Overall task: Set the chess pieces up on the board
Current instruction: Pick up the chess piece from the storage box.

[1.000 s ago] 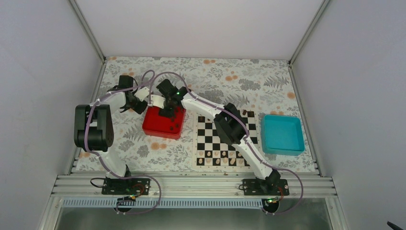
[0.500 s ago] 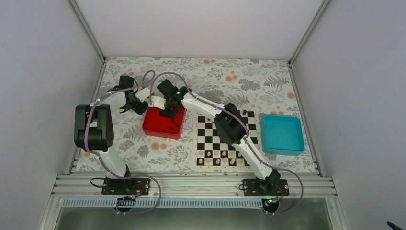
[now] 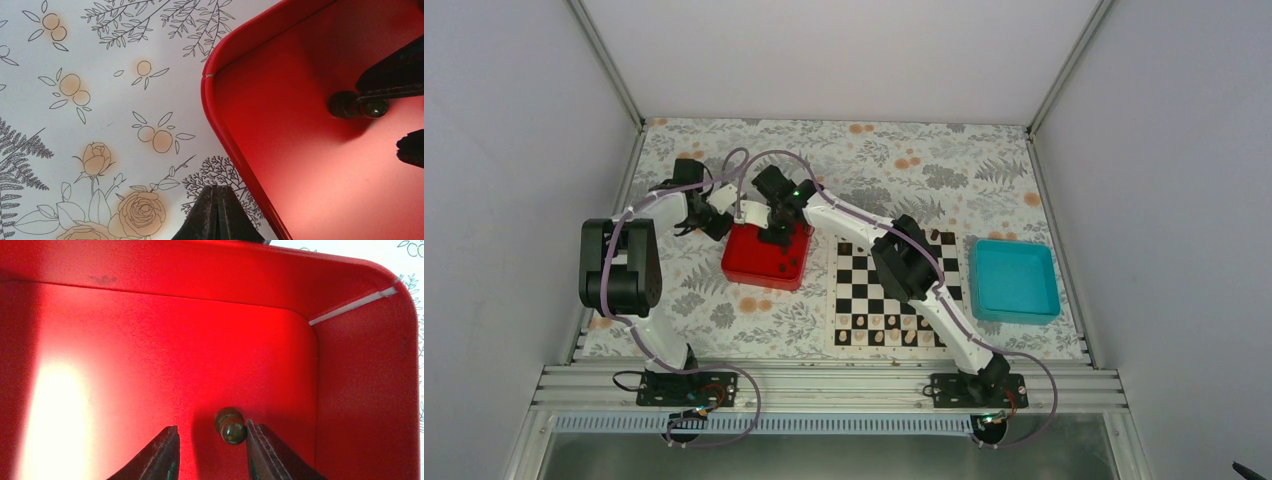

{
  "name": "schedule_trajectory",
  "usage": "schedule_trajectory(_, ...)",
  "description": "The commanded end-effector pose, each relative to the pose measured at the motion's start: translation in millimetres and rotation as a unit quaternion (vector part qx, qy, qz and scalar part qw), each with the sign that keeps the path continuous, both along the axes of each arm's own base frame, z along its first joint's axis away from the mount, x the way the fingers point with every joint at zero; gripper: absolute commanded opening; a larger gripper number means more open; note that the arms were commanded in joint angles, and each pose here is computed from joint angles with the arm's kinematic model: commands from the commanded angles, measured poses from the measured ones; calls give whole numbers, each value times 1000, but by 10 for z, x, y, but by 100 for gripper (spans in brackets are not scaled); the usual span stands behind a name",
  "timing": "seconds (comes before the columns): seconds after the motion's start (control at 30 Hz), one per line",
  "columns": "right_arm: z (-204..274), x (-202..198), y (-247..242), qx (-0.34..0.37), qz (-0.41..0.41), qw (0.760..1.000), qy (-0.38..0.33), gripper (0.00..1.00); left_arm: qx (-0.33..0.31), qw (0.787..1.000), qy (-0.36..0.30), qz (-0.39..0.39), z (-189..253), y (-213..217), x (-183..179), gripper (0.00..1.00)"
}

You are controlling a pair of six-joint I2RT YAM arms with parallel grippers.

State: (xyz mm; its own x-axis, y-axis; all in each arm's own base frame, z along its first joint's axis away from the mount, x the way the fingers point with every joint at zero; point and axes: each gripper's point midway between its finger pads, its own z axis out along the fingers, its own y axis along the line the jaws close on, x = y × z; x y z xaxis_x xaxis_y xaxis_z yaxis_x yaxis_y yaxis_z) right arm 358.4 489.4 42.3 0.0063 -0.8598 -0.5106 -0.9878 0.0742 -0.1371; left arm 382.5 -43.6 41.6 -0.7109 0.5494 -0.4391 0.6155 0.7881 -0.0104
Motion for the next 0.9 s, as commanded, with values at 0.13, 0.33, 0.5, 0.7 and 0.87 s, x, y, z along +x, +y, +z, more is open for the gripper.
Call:
schedule_trajectory(0.13, 80, 93, 222, 40, -4, 999, -15, 36, -23, 999, 5, -44, 41, -204, -130, 2)
schedule_trajectory(0.33, 71, 95, 241, 44, -5, 999, -13, 40, -24, 998, 7, -49, 30, -224, -155, 2)
schedule_trajectory(0.5, 84, 109, 268, 50, -7, 999, -16, 41, -28, 998, 9, -54, 35, -249, -174, 2)
schedule_trajectory(0.7, 114, 119, 281, 54, -7, 998, -20, 40, -32, 998, 12, -61, 21, -288, -211, 2)
schedule_trajectory(0.87, 138, 121, 301, 58, -7, 998, -22, 39, -38, 997, 15, -70, 20, -340, -254, 2)
